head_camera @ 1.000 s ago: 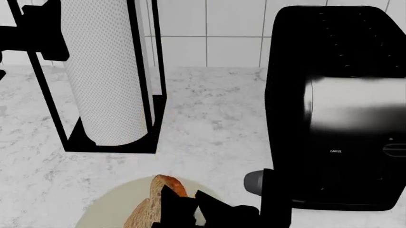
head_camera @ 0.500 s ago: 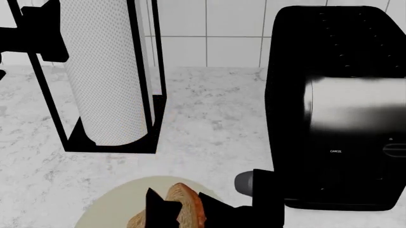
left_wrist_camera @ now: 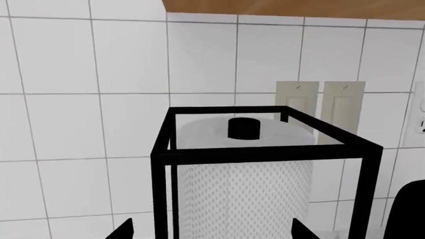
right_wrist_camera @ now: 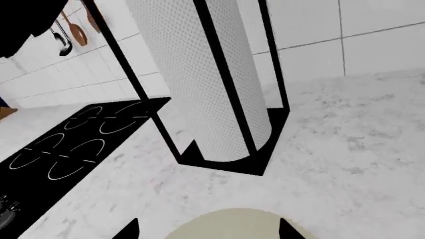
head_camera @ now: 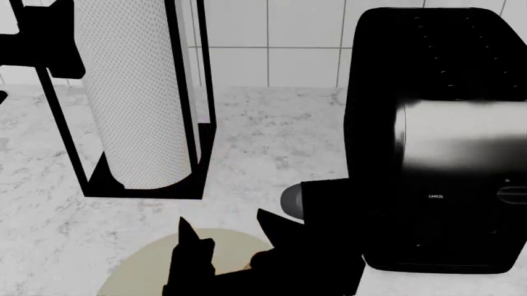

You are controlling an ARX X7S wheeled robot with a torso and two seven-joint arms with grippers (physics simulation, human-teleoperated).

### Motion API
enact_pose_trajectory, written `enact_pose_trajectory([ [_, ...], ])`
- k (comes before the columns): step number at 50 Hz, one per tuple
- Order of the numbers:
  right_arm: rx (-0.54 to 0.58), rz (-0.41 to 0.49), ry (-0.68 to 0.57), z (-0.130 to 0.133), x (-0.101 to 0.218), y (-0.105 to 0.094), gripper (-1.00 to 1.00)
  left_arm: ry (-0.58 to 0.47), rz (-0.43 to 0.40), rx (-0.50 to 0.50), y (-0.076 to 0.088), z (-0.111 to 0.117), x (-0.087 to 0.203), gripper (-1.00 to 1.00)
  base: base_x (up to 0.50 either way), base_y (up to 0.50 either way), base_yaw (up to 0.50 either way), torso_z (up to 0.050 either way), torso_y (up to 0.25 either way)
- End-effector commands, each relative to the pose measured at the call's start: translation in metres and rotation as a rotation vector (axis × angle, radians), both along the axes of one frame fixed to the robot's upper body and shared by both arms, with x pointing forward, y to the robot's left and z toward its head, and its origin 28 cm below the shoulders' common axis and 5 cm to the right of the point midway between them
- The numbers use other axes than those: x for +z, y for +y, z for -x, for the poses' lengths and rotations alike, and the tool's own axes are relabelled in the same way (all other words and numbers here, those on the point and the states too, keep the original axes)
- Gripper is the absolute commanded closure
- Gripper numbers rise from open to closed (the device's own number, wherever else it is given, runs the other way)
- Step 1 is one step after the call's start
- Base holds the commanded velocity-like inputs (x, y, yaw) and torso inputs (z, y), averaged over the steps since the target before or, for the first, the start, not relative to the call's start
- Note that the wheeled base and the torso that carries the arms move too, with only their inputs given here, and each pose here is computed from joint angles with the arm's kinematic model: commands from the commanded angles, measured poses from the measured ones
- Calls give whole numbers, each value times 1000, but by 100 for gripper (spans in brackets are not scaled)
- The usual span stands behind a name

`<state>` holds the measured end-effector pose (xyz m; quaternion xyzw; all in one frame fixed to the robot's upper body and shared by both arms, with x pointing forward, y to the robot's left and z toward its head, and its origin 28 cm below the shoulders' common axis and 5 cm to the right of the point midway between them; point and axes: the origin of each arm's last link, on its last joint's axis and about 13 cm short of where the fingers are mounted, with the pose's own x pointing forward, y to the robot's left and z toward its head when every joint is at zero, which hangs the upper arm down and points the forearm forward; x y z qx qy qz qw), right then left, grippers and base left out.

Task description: Place the toasted item on a plate.

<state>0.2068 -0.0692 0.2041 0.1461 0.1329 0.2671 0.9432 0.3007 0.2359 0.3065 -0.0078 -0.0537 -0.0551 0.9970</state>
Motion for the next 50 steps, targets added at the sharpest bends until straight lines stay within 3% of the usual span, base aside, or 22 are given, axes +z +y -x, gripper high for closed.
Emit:
enact_pose_trajectory([
  [1, -1, 116, -89, 4, 24, 0, -100, -3, 12, 0, 2, 3, 1, -100, 0, 0, 0, 0, 0],
  [10, -38, 149, -154, 11, 50, -10, -100, 3, 14, -12, 2, 11, -2, -100, 0, 0, 0, 0, 0],
  [25, -131, 111, -279, 29, 97, -35, -100, 0, 16, 4, 10, 21, -5, -100, 0, 0, 0, 0, 0],
  [41, -204, 104, -378, 61, 131, -55, -100, -18, 13, 35, 33, 58, -11, -100, 0, 0, 0, 0, 0],
  [50, -319, 120, -415, 71, 143, -79, -100, -16, -5, 29, 43, 87, -16, -100, 0, 0, 0, 0, 0],
])
